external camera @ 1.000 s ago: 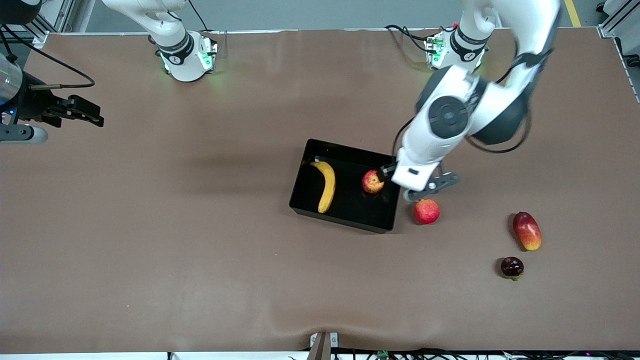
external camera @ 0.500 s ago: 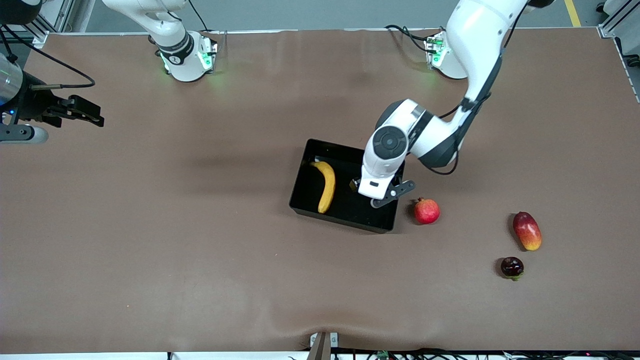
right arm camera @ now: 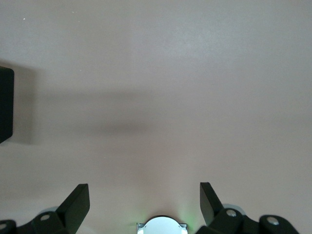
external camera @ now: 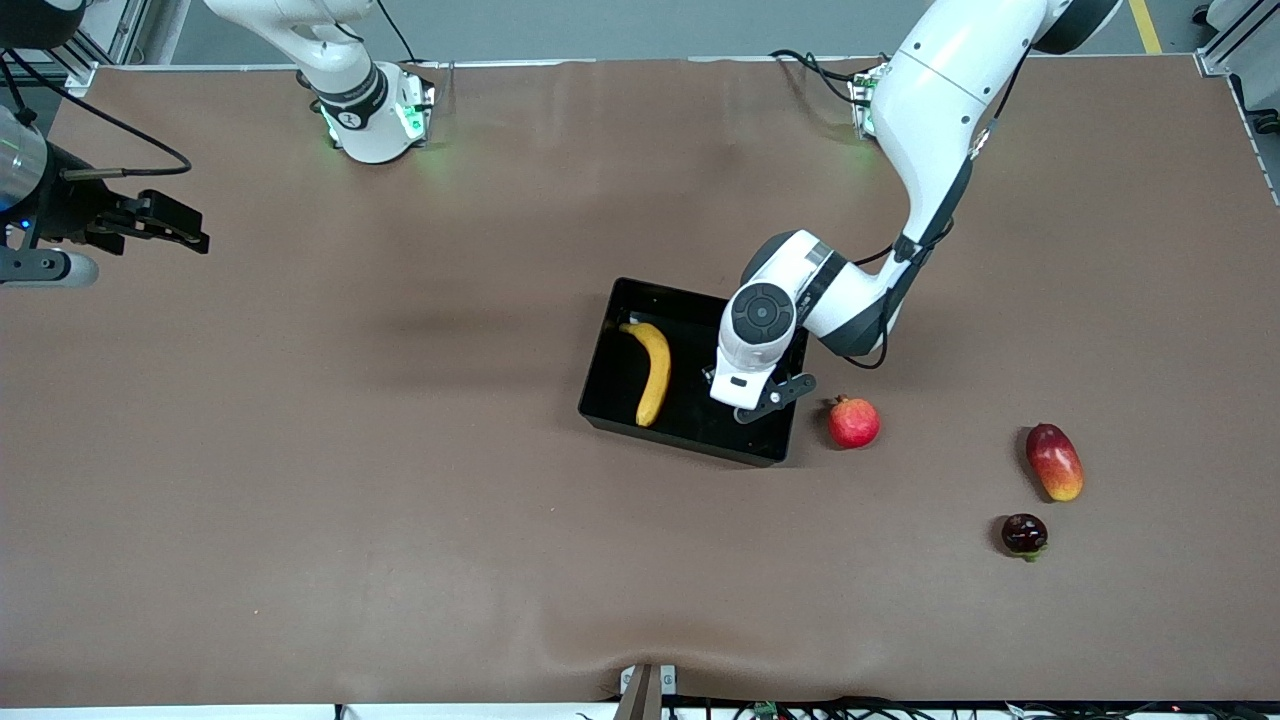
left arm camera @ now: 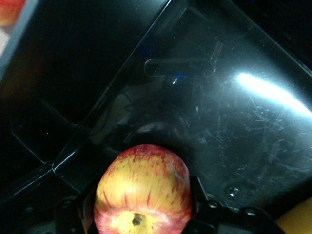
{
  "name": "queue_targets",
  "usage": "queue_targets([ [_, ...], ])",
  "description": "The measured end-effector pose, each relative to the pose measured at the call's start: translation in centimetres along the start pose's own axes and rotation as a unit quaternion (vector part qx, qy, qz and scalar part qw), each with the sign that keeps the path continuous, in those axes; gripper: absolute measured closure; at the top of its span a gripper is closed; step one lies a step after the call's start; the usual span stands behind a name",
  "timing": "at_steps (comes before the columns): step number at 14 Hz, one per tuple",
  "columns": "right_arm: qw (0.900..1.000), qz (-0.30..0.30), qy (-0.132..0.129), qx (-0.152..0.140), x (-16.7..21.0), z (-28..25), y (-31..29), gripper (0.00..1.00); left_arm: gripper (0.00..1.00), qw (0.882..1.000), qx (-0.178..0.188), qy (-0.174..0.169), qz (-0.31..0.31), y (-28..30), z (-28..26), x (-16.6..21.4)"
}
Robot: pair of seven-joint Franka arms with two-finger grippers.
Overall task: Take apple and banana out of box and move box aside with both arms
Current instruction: 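Lift the apple out of the box and carry it beside the mango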
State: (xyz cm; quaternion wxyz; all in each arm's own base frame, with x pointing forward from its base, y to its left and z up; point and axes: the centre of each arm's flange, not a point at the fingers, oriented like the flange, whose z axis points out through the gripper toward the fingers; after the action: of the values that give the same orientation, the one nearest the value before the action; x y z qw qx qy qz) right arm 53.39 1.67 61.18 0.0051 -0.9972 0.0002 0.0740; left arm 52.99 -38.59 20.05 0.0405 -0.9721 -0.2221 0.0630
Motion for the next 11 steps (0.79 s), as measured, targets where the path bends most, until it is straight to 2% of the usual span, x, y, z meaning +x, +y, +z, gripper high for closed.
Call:
queue_targets([
  [4, 1.0, 0.0, 0.0, 0.0, 0.0, 0.0, 0.0, 0.0, 0.25, 1.0, -0.021, 0.018, -0.014, 0.3, -3.6, 0.4],
  [7, 1.0, -0.001, 0.0, 0.0, 0.0, 0.0, -0.1, 0.0, 0.25, 0.999, -0.026, 0.041, -0.021, -1.3, -11.8, 1.7],
  [11, 1.0, -0.001, -0.001, 0.0, 0.0, 0.0, -0.1, 0.0, 0.25, 0.998, -0.021, 0.063, 0.001, -9.0, -22.6, 7.2],
])
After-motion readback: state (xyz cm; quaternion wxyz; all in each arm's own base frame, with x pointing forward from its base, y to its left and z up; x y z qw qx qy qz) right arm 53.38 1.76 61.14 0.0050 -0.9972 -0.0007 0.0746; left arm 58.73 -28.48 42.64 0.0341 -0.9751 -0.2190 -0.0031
